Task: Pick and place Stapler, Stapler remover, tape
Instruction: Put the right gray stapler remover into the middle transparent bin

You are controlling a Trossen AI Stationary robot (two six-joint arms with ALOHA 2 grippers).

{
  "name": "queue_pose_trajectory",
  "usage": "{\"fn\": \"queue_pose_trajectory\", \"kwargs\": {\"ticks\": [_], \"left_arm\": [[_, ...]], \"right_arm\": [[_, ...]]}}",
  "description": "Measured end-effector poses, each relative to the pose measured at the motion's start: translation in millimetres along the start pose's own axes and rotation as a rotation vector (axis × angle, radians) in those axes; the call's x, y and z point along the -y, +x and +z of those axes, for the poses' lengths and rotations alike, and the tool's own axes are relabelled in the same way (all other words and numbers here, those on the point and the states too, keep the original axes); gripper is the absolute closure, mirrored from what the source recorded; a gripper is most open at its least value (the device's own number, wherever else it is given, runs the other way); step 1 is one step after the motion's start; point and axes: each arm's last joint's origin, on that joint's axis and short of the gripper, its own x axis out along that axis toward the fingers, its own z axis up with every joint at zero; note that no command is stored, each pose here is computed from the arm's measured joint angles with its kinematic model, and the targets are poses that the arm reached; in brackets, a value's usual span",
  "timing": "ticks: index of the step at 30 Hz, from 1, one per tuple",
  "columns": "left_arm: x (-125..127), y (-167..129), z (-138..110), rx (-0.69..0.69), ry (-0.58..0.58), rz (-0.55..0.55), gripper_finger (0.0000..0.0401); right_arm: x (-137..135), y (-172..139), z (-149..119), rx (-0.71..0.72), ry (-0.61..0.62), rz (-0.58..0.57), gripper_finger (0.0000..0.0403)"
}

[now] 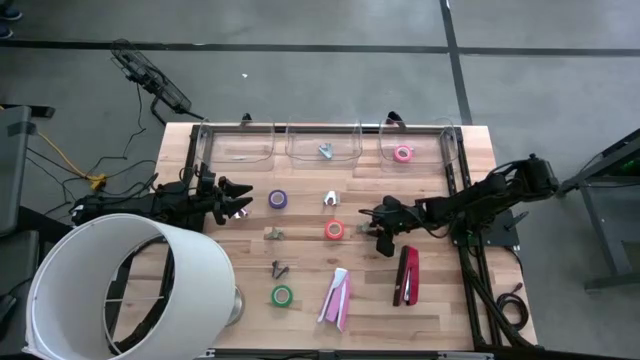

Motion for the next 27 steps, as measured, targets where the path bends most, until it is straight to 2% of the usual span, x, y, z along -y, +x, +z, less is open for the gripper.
{"fn": "queue_pose_trajectory", "kwargs": {"ticks": [7, 13, 16, 20, 27], "left_arm": [[0, 0, 0, 0.0, 0.0, 0.0, 0.0105], [0, 0, 0, 0.0, 0.0, 0.0, 0.0105], [0, 0, 0, 0.0, 0.0, 0.0, 0.0105], [0, 0, 0, 0.0, 0.0, 0.0, 0.0105], [0, 0, 0, 0.0, 0.0, 0.0, 0.0105]], "right_arm": [[0, -1, 1, 0.002, 0.001, 0.012, 0.0363], [1, -4, 19, 0.028, 0.025, 0.053, 0.0365], [3, -5, 38, 0.05, 0.043, 0.074, 0.0356], [8, -10, 72, 0.078, 0.009, 0.074, 0.0354], [31, -35, 142, 0.111, -0.08, -0.037, 0.036]]}}
